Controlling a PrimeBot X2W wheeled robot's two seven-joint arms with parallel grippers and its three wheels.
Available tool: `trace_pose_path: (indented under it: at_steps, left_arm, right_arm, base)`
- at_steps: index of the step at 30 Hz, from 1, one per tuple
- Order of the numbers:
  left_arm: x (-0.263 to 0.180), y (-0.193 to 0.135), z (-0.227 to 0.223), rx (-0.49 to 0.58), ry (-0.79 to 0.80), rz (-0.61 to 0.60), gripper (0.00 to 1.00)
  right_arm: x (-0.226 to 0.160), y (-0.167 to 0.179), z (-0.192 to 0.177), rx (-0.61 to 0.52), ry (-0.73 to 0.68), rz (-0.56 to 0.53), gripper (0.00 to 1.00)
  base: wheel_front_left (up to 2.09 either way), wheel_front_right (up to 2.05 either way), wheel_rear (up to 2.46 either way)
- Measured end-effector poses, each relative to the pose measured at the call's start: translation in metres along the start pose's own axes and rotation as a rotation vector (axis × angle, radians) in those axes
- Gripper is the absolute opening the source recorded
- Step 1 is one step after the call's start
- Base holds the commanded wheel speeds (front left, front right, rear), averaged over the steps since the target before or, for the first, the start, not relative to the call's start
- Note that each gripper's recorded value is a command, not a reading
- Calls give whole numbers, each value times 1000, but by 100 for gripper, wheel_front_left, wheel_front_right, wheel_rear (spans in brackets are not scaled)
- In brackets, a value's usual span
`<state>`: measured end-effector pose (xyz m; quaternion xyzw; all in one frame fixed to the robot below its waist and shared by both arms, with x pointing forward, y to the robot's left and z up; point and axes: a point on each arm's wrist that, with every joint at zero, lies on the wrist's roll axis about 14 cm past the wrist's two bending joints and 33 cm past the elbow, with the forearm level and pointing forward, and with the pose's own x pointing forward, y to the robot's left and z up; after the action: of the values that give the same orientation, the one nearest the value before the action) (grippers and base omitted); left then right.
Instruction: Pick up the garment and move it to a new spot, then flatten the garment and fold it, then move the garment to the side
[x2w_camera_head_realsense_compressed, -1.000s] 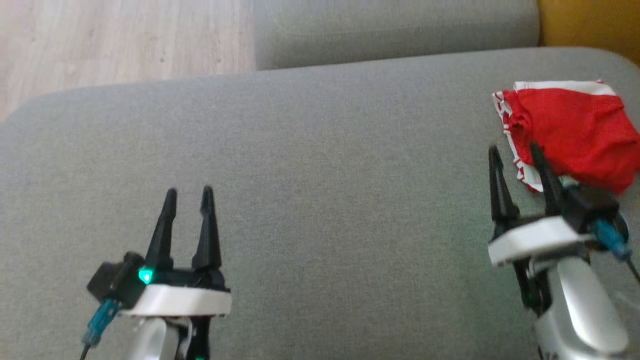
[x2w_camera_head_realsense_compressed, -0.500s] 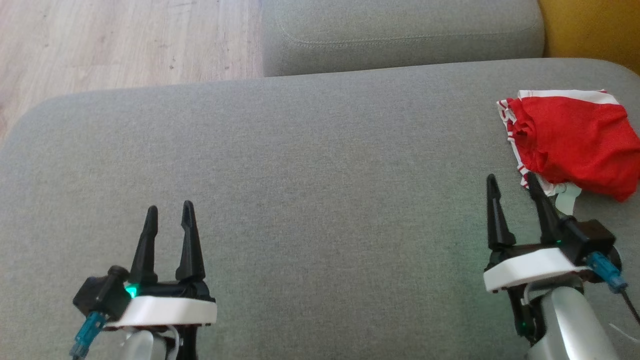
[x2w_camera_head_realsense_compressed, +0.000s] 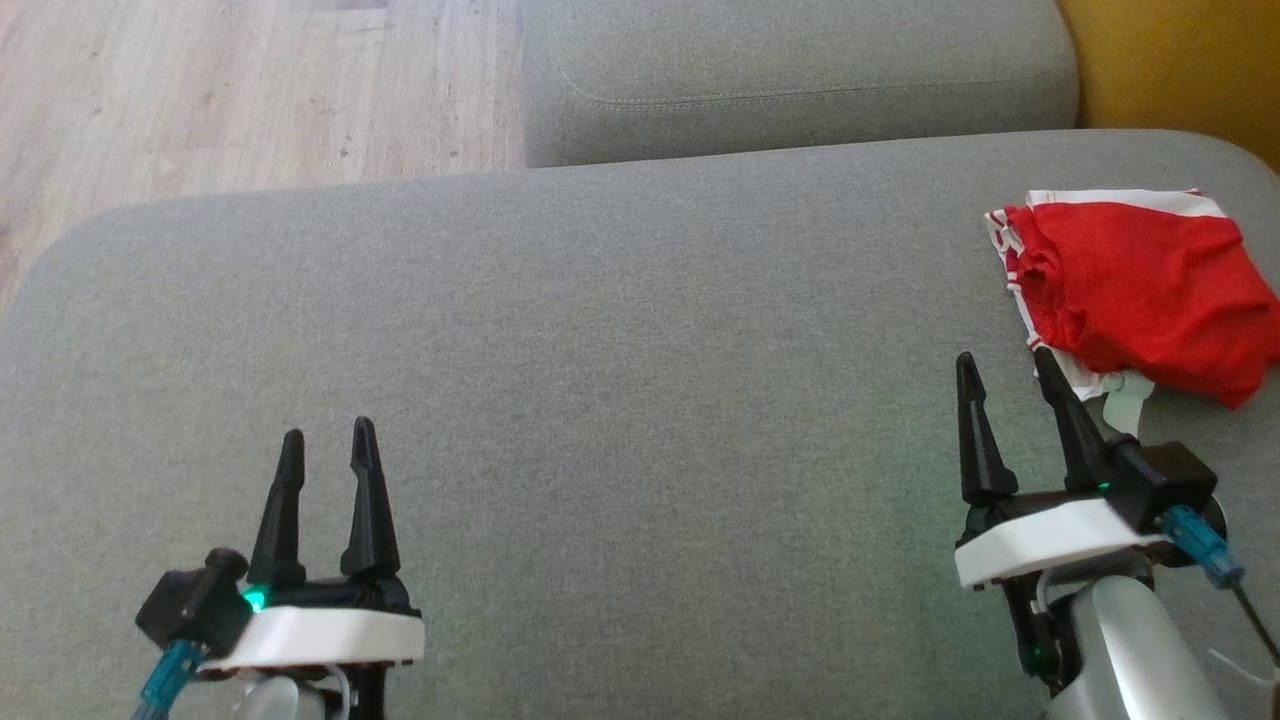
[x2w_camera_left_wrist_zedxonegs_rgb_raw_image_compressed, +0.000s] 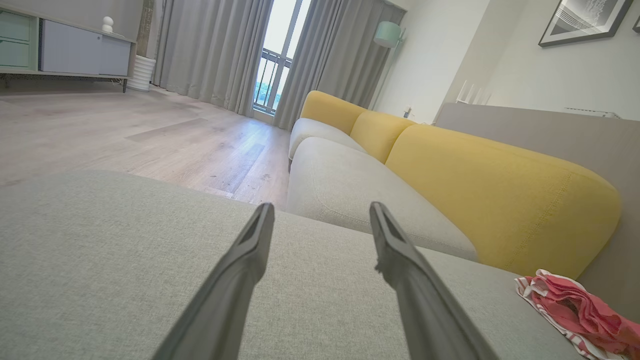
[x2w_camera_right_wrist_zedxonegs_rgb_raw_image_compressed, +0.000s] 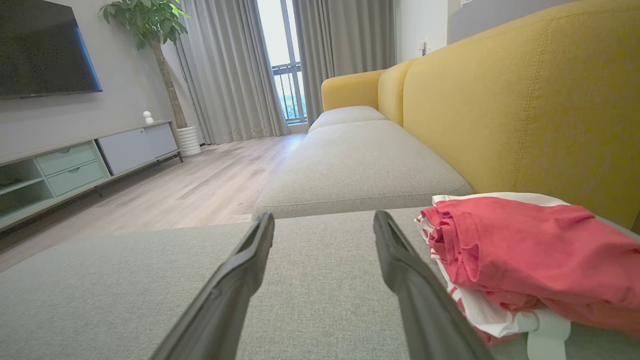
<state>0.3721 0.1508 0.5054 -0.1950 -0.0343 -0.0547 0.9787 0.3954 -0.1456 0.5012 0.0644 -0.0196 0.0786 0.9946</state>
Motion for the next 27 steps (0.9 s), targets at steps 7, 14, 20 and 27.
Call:
trace_pose_path:
  at_steps: [7, 14, 20, 27]
  left_arm:
    - [0, 1, 1, 0, -3, 3, 100]
    - [-18, 13, -32, -6, 101, 45, 0]
    - [-29, 20, -46, -54, 149, 81, 0]
    - [-29, 22, -47, -118, 157, 103, 0]
  right_arm:
    - [0, 2, 0, 7, 1, 4, 100]
    - [-17, -1, -37, 21, 114, -14, 0]
    - [-30, -6, -53, 82, 165, -46, 0]
    - [-30, -11, -53, 158, 171, -78, 0]
  base:
    - [0, 0, 0]
    - [0, 0, 0]
    - [0, 0, 0]
    - [0, 0, 0]
